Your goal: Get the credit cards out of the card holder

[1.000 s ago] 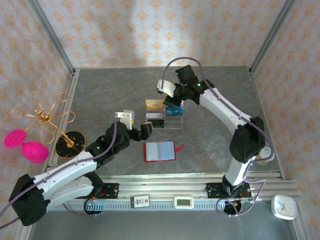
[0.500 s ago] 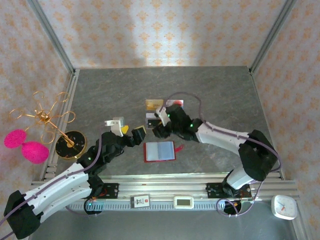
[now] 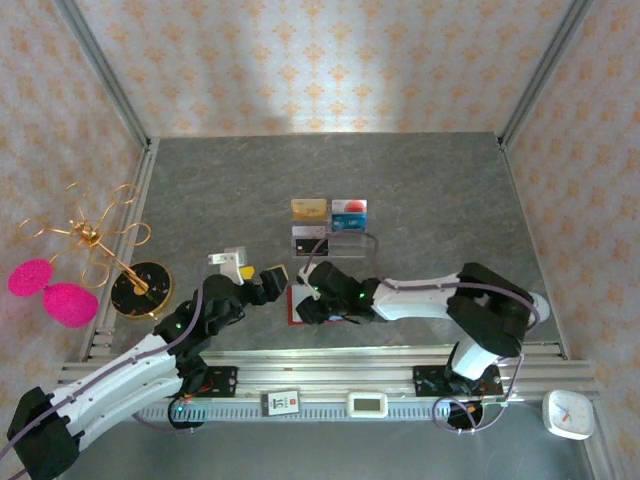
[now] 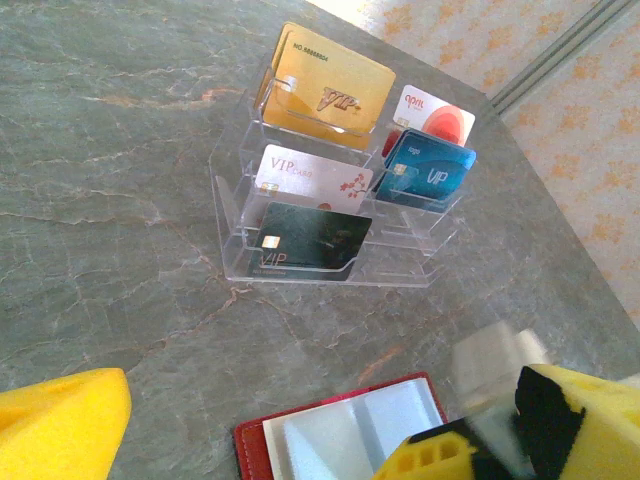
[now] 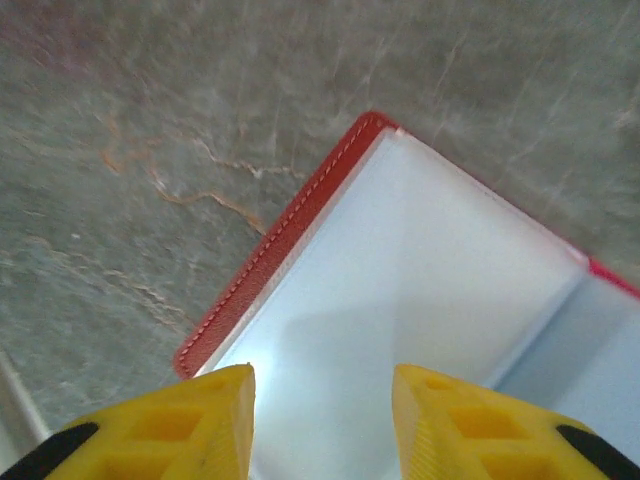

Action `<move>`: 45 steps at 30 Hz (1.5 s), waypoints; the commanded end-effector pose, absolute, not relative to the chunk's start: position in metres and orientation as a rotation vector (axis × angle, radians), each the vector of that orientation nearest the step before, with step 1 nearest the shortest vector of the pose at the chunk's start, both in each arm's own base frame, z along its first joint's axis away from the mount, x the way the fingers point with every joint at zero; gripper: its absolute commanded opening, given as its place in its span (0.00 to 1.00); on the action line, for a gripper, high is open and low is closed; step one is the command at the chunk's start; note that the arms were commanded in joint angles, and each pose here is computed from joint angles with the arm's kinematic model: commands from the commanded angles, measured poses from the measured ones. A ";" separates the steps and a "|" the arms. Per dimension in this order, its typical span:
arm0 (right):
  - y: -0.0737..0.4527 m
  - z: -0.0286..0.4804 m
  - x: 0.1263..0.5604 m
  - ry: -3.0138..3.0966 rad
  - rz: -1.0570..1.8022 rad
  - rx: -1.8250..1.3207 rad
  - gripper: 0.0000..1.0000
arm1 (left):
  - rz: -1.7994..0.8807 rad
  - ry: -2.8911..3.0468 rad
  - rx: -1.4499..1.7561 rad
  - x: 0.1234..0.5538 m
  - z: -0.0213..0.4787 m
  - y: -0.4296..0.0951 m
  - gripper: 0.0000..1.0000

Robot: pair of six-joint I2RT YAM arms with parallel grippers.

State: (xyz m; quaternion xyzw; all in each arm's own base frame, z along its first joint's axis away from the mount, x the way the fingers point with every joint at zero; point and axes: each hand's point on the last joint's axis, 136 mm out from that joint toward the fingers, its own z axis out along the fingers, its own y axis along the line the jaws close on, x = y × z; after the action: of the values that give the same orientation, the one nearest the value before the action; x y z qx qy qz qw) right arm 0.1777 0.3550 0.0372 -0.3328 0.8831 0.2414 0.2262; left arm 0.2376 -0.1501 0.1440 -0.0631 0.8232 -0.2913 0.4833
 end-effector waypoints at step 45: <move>0.351 0.088 0.193 2.325 0.812 -0.481 0.10 | -0.744 1.927 -0.258 0.230 0.153 -0.131 0.99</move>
State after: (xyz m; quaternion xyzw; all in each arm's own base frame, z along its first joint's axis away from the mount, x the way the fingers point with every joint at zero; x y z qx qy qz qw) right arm 0.1915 0.3481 0.0869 -0.1876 0.8793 0.3055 0.3136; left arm 0.2289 -0.1350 0.1567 -0.0976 0.7977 -0.3156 0.5045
